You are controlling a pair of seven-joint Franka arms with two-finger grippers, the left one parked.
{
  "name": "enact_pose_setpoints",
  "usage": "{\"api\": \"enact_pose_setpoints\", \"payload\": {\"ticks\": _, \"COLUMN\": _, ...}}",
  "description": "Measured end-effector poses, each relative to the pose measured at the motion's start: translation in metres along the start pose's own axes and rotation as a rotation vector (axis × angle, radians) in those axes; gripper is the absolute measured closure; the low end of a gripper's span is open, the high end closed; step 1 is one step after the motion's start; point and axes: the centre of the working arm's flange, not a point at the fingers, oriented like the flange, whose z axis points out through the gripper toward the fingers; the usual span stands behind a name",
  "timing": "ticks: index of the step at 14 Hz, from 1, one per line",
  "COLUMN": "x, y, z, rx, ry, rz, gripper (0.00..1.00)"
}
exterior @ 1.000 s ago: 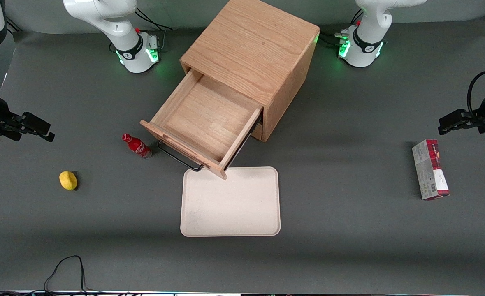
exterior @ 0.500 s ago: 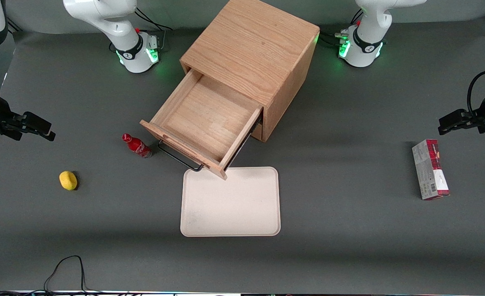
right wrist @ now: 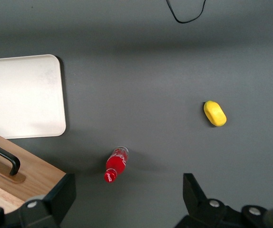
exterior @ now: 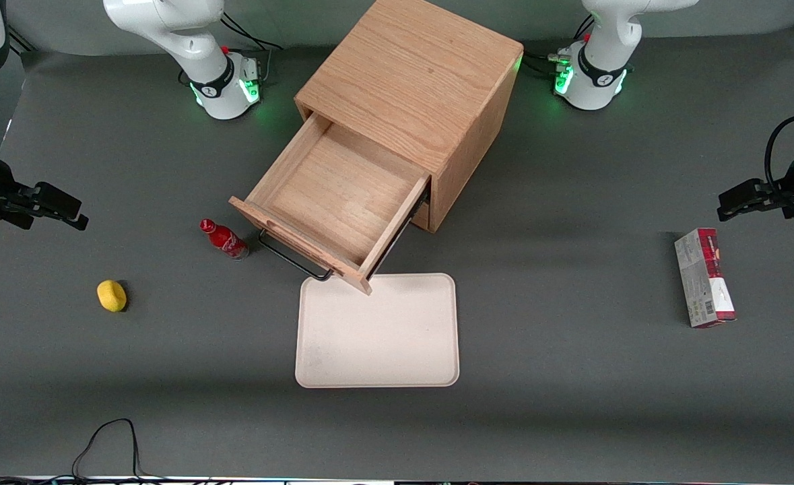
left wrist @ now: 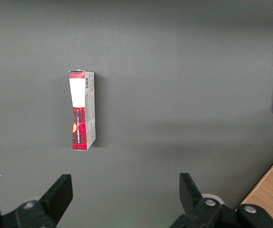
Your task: Open upper drawer
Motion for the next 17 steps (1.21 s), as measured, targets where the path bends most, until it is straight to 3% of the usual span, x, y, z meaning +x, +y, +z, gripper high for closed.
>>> {"api": "enact_pose_setpoints", "payload": {"ticks": 8, "x": -0.0008, "y": -0.0001, "z": 0.0015, "rx": -0.004, "ry": -0.017, "rz": -0.001, "gripper": 0.00}}
{"api": "enact_pose_setpoints", "payload": {"ticks": 12, "x": -0.0047, "y": 0.0045, "z": 0.0056, "rx": -0.048, "ry": -0.057, "rz": -0.004, "gripper": 0.00}}
{"api": "enact_pose_setpoints", "payload": {"ticks": 17, "x": -0.0042, "y": 0.0052, "z": 0.0077, "rx": -0.056, "ry": -0.063, "rz": -0.013, "gripper": 0.00}}
